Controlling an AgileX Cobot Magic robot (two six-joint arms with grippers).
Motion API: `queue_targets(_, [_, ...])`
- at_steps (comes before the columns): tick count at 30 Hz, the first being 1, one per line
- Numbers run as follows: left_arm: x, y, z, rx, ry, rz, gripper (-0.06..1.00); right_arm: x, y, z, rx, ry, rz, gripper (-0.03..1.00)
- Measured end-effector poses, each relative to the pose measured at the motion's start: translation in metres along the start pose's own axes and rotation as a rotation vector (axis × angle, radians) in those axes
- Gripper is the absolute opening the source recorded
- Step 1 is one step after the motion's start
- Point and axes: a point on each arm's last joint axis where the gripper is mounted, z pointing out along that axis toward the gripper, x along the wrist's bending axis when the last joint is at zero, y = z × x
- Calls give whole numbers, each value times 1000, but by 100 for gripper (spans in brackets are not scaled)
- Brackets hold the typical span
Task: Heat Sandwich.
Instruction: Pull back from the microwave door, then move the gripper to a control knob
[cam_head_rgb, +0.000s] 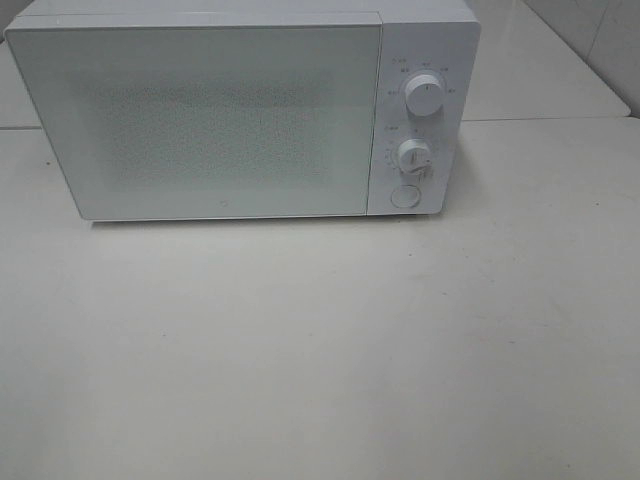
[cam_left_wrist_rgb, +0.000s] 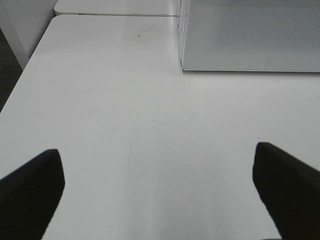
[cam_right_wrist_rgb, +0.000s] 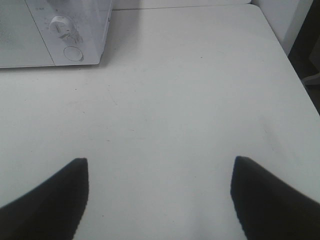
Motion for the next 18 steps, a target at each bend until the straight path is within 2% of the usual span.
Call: queue_targets(18, [0,0,0,0,0,0,96,0,0,0,0,0,0,75])
